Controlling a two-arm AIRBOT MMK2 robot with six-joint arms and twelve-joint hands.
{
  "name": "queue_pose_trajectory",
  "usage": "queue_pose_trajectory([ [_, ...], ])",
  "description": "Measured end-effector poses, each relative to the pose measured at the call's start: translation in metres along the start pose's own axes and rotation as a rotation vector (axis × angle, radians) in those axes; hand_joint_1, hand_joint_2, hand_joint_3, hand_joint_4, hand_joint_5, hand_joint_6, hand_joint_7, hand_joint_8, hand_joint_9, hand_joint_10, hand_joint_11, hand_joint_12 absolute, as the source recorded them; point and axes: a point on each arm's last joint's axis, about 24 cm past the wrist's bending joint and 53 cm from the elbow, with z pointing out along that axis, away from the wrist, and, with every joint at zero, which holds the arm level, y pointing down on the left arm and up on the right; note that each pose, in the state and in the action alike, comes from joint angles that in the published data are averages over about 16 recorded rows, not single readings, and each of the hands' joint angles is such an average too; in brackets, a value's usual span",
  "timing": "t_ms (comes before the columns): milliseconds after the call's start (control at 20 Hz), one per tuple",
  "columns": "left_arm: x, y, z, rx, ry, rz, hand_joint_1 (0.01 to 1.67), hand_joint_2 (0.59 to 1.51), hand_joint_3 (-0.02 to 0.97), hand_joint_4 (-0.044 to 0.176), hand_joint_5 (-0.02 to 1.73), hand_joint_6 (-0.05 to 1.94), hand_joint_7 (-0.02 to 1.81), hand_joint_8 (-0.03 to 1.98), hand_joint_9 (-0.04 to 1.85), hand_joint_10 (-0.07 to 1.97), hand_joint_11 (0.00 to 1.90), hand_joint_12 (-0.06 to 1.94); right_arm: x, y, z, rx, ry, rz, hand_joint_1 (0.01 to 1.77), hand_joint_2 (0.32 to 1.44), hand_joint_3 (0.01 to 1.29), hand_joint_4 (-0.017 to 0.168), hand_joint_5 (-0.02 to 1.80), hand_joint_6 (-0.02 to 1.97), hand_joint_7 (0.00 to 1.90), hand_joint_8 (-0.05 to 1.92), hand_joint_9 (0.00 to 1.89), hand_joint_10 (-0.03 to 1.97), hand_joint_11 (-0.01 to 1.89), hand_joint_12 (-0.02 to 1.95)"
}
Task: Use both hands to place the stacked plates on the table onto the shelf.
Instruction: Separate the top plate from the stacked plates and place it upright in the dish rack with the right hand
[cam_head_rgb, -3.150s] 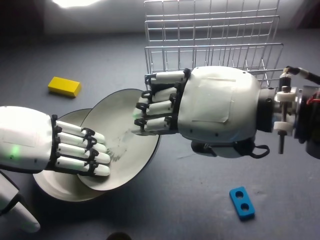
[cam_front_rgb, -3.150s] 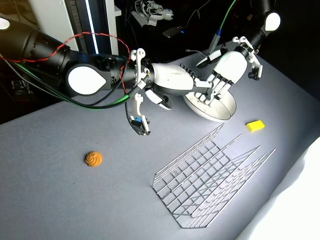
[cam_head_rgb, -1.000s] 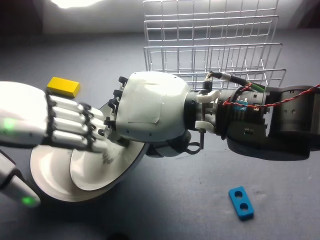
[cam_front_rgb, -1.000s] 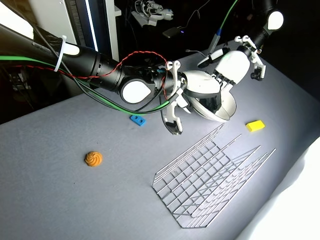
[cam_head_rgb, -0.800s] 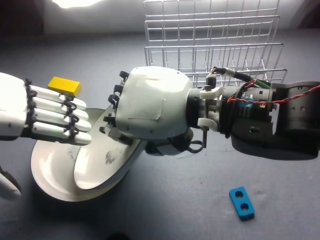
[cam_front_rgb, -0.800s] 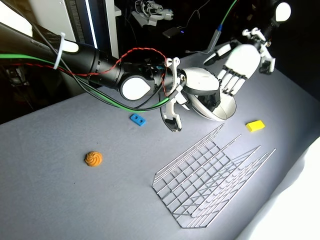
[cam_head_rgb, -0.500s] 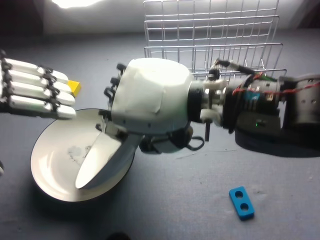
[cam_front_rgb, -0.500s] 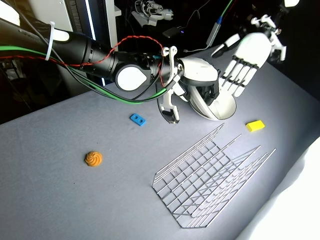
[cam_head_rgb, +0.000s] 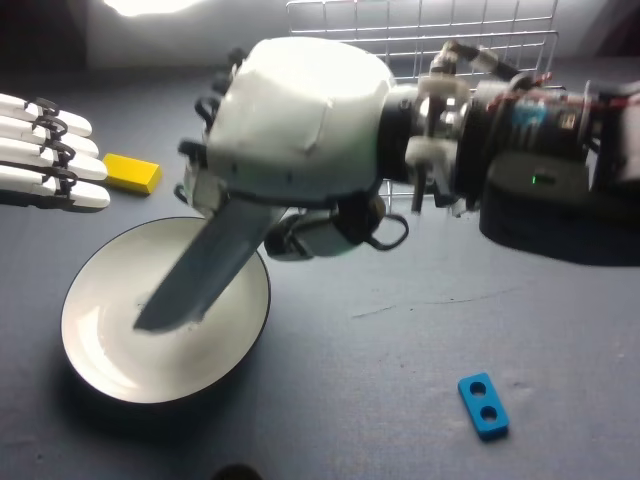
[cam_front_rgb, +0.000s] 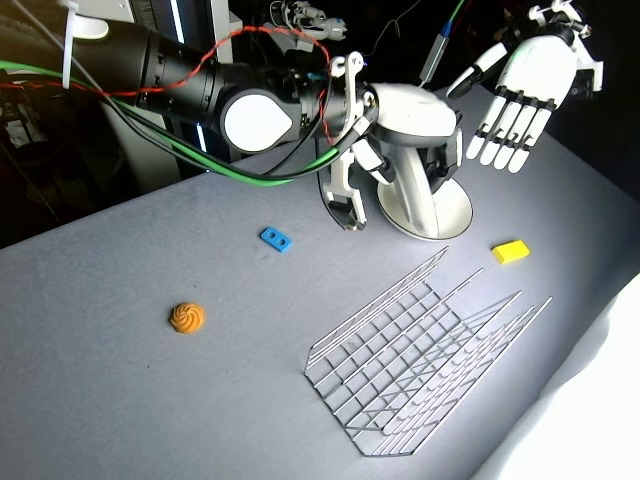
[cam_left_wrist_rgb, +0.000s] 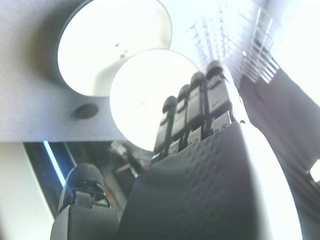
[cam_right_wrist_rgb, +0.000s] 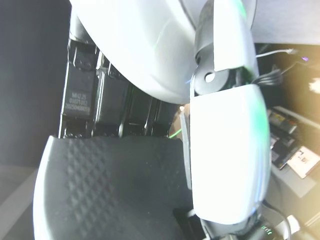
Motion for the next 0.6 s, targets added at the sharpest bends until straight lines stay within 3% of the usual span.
queue_pose_trajectory([
  [600,-0.008,-0.002,-0.003,-0.004,-0.014,0.01,0.01,1.095,0.018,0.001,0.02,0.01,0.02,0.01,0.02,0.02,0.02,-0.01,-0.068,-0.022,-0.006,0.104,-0.066,0.24,1.25,0.92,0.01,0.018,1.05,0.88,1.19,0.62,1.37,0.02,0.98,0.9],
])
